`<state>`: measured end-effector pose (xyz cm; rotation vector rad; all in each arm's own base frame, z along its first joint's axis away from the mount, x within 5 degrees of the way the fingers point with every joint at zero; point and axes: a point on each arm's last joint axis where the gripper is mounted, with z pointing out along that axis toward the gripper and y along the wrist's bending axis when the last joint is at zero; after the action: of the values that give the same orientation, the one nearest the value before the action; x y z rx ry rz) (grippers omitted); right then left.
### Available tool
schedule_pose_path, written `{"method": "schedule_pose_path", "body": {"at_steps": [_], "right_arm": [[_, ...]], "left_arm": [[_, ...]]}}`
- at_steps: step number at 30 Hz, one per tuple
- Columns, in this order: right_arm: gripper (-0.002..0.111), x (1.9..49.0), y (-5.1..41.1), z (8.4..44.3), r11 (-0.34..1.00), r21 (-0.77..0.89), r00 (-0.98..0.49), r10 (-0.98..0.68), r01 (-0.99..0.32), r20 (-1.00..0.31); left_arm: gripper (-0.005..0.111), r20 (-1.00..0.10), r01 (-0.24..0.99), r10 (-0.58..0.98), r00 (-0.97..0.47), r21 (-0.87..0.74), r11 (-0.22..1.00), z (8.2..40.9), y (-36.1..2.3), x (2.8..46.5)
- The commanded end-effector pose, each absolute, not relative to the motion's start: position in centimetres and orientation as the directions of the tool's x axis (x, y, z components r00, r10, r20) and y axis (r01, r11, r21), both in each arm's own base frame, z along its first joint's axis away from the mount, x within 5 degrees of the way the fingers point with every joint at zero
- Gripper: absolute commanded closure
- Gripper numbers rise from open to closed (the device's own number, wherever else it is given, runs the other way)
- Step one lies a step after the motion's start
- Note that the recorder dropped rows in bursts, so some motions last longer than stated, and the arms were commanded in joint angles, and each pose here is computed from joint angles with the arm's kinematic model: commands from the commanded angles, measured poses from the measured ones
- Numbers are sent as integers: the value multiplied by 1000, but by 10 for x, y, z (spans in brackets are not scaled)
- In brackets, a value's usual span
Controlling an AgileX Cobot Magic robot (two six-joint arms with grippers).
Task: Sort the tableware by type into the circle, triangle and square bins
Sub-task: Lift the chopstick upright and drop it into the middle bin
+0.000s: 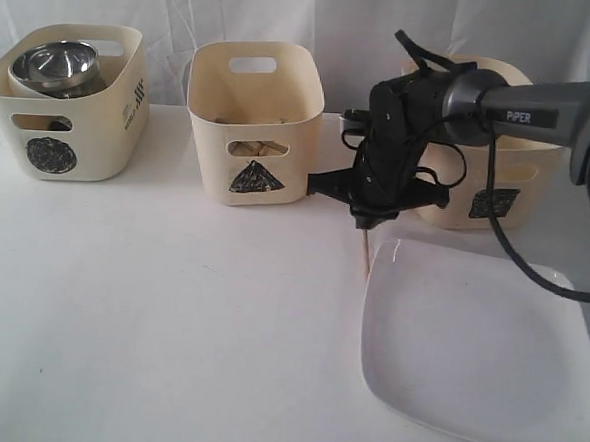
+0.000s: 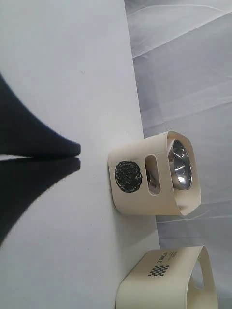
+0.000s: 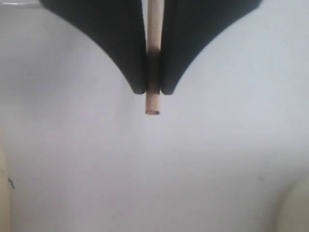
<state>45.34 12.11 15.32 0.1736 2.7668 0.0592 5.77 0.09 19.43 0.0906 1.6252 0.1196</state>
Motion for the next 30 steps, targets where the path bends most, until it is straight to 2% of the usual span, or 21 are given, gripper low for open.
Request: {"method": "schedule_pose_path", "body": {"at_steps": [1, 8, 12, 17, 22, 25, 30], "right_arm": [[108, 446, 139, 190, 995, 98, -899, 31, -14, -438], [108, 425, 178, 221, 956, 229, -889, -61, -182, -453], [108, 414, 180, 269, 921, 233, -778, -108, -312, -618], [108, 393, 159, 310, 922, 241, -603, 11, -303, -798], [108, 371, 140, 339, 924, 261, -351, 155, -280, -923], [108, 368, 133, 352, 914, 314, -214, 262, -259, -941], [108, 375, 121, 361, 868, 443, -115, 428, -225, -897]], "left_arm": [[107, -990, -17, 134, -49, 135, 991, 194, 1, 57], [107, -990, -17, 134, -49, 135, 991, 194, 1, 57], [107, -990, -17, 134, -49, 135, 991, 194, 1, 57], [107, -990, -17, 134, -49, 135, 991, 194, 1, 57], [107, -990, -17, 134, -49, 135, 991, 194, 1, 57], [107, -990, -17, 134, -49, 135, 991, 194, 1, 57], [107, -990, -17, 134, -49, 135, 991, 194, 1, 57]]}}
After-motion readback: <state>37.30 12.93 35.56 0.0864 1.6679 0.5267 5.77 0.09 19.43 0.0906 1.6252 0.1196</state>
